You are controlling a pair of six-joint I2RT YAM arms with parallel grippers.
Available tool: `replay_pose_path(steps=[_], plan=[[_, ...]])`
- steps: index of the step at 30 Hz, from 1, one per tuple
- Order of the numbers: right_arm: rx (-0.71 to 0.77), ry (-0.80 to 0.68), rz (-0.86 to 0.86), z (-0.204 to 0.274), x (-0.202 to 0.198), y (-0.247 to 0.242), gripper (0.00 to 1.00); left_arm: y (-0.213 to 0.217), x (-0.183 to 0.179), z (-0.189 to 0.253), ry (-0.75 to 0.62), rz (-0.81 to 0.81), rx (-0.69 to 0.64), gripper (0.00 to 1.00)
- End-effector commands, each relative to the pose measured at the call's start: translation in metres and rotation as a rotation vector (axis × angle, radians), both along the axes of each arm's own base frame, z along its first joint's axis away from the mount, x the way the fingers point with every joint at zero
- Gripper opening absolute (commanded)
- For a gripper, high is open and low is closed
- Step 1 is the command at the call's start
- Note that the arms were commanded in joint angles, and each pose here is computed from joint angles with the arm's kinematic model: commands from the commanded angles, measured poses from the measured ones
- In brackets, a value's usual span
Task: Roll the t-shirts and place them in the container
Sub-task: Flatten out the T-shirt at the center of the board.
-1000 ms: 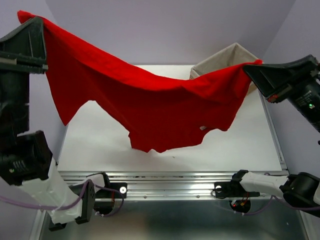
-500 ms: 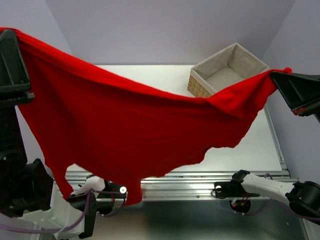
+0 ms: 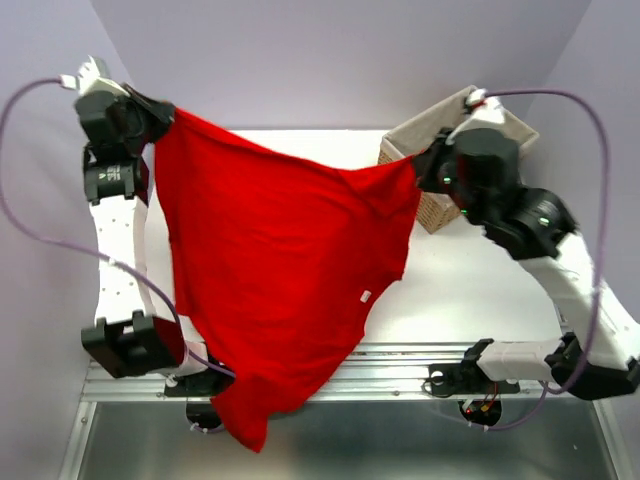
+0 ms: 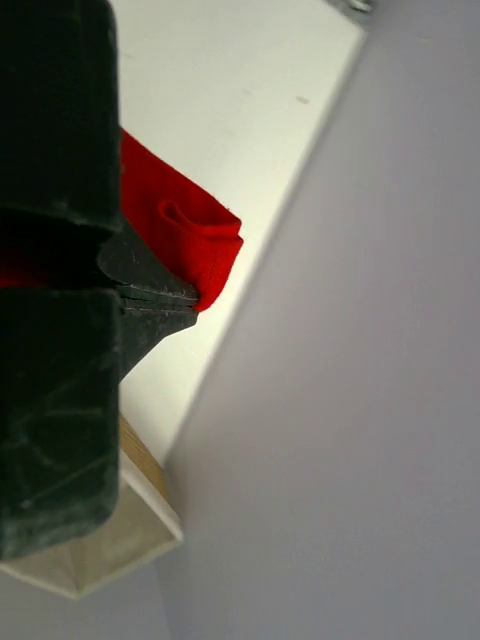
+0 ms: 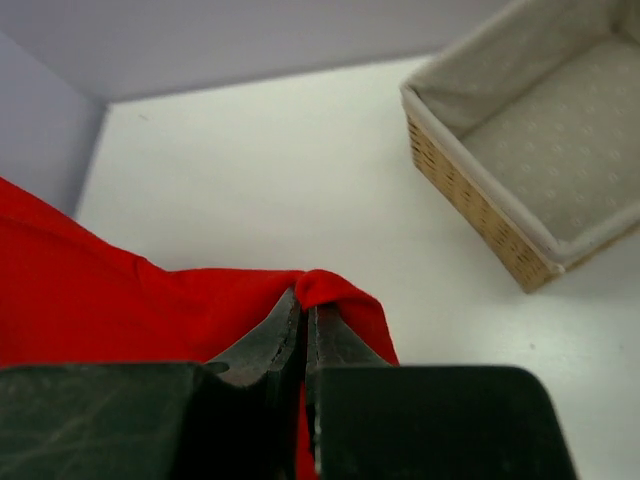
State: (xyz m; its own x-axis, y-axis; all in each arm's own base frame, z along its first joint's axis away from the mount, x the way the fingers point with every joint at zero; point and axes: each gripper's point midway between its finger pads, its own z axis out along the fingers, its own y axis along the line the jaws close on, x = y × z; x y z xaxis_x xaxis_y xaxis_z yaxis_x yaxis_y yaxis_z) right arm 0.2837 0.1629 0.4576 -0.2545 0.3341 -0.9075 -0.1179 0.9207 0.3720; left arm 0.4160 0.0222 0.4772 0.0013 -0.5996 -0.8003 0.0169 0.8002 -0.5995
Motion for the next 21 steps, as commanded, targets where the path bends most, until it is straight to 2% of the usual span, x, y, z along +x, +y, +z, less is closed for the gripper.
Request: replay_pose_path(steps=[1,3,6,9,13,21], plan=[[-0.128,0.054,-0.146,-0.036,0.020,-0.016,0.01,0.001,0.031,-0.060,0.068,-0.032,0.072,0.00],[-0.201,0.111,-0.158,-0.065,0.035,-0.006,0.01,0.003,0.052,-0.116,0.174,-0.035,0.066,0.00],[-0.264,0.181,-0.155,-0.104,0.055,0.005,0.01,0.001,0.071,-0.171,0.280,-0.037,0.084,0.00],[-0.297,0.242,-0.173,-0.137,0.079,0.003,0.01,0.000,0.087,-0.206,0.350,-0.035,0.097,0.00],[-0.298,0.279,-0.181,-0.162,0.109,-0.005,0.01,-0.004,0.103,-0.233,0.400,-0.040,0.105,0.00],[-0.289,0.309,-0.209,-0.182,0.151,-0.014,0.01,-0.008,0.136,-0.266,0.455,-0.043,0.106,0.00]])
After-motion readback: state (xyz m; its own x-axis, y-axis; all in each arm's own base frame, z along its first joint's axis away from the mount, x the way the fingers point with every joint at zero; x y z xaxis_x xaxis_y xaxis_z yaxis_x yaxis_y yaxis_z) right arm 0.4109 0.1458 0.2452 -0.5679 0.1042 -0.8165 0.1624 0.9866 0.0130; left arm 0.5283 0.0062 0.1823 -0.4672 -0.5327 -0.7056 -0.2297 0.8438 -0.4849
